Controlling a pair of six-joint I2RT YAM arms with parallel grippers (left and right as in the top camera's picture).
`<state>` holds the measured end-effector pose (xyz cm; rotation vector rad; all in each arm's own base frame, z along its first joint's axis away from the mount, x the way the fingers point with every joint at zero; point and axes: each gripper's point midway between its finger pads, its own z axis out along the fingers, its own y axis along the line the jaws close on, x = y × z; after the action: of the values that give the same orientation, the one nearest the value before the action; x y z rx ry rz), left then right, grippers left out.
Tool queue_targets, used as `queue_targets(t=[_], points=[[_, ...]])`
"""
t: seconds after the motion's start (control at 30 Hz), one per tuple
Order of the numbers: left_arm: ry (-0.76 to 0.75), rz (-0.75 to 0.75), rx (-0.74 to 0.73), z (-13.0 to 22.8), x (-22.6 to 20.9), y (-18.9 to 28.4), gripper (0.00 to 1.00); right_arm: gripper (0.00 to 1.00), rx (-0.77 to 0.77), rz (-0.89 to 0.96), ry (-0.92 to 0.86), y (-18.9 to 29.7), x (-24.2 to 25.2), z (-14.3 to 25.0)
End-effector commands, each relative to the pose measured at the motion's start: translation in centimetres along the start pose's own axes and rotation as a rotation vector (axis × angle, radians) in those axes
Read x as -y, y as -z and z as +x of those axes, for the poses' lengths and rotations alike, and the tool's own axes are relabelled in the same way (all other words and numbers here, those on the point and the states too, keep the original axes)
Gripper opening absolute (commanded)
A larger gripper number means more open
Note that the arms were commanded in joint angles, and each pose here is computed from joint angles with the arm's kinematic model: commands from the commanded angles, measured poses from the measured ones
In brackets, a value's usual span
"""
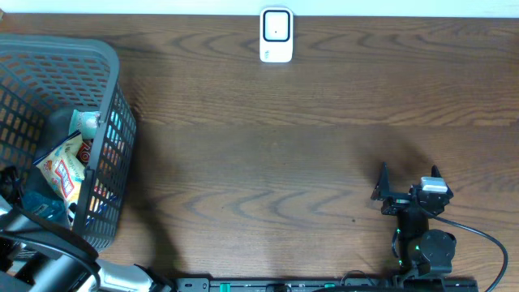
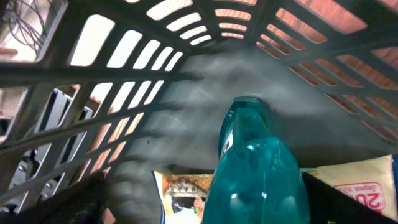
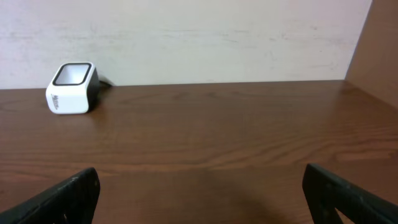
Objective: Scan the item barcode
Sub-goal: 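Grasp the blue spray bottle with the left gripper and lift it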
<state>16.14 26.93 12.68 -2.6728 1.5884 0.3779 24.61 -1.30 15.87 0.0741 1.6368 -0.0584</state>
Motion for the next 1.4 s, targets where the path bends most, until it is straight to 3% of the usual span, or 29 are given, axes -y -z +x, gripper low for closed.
queue_targets(t=[0.0,0.23,0.43,0.9,1.1,1.37], points=[[0.019,-0.014,0.001,-0.2,0.2,-0.4,0.86,0.99,-0.002,-0.013,0.013,0.0,-0.3,0.1],[0.009,-0.035,-0.008,0.0,0.2,-0.9,0.55,0.99,-0.002,-0.013,0.013,0.0,-0.3,0.1],[-0.043,-0.061,-0.02,0.2,-0.4,-0.9,0.41,0.99,-0.002,-0.013,0.013,0.0,-0.3,0.1],[-0.063,-0.103,-0.086,1.5,-1.6,-0.7,0.3,0.99,-0.002,-0.013,0.013,0.0,-0.3,0.1],[-0.157,-0.044,-0.201,3.5,-0.8,-0.5,0.27,0.99,-0.002,-0.013,0.013,0.0,-0.3,0.1],[-0.218,-0.041,-0.223,4.1,-0.9,-0.3,0.2,0.99,-0.002,-0.013,0.013,0.0,-0.3,0.1]])
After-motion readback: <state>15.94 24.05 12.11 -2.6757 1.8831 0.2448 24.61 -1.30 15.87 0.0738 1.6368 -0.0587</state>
